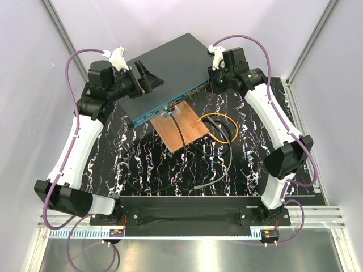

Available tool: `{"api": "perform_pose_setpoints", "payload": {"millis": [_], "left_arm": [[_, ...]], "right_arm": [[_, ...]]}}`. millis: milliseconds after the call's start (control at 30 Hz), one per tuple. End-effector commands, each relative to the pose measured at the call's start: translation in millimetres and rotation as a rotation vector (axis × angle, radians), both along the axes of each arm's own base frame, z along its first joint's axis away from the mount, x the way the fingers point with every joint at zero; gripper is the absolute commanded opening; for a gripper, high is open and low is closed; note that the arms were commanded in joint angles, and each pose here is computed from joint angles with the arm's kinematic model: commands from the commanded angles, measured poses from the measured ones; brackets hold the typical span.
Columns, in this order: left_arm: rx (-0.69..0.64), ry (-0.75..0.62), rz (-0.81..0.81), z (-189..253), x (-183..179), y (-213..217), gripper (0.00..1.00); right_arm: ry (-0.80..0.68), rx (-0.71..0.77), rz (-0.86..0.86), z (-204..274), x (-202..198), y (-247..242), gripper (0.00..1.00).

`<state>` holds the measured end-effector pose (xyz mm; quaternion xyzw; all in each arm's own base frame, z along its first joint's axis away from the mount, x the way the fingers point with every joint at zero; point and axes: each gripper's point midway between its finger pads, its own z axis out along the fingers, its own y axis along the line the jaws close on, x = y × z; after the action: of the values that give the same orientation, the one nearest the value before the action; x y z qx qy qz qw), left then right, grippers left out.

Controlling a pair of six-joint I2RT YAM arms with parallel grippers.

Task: Insert the plug into the switch port

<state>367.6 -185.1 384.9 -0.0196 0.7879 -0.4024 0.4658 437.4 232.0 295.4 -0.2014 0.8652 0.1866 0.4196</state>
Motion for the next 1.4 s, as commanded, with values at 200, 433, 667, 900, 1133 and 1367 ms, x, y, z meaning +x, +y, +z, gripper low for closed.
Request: {"api": "perform_pose_setpoints", "payload": {"millis": [200,433,667,900,1133,1367], "left_arm": [[-0.010,-0.043,-0.010,10.1,3.5,0.4,0.99],[-0.026,-0.047,-0.021,12.6,2.5,1.5,0.99],[-0.050,-0.100,-0.036,25.5,-3.2,9.5,0.99],[-0.068,-0.188,-0.090,41.6,-16.7,12.9,0.99],[-0.039,-0.324,-0.163,56.7,-39.6,10.1,0.99],[-0.003,-0.348,-0.223,48.7,-51.1,6.2,0.99]], "right_arm": [[-0.312,0.155,0.000,81.9,45.3,38.6,0.00],[-0.306,0.151,0.031,88.3,29.1,34.7,0.01],[-0.190,0.002,0.091,44.3,-21.6,-10.3,0.20],[-0.059,-0.062,0.187,-9.3,-76.2,-51.1,0.46],[0.112,-0.150,0.449,-97.8,-157.2,-62.4,0.57],[0.149,-0.339,0.761,-153.3,-212.6,-42.0,0.63]]}}
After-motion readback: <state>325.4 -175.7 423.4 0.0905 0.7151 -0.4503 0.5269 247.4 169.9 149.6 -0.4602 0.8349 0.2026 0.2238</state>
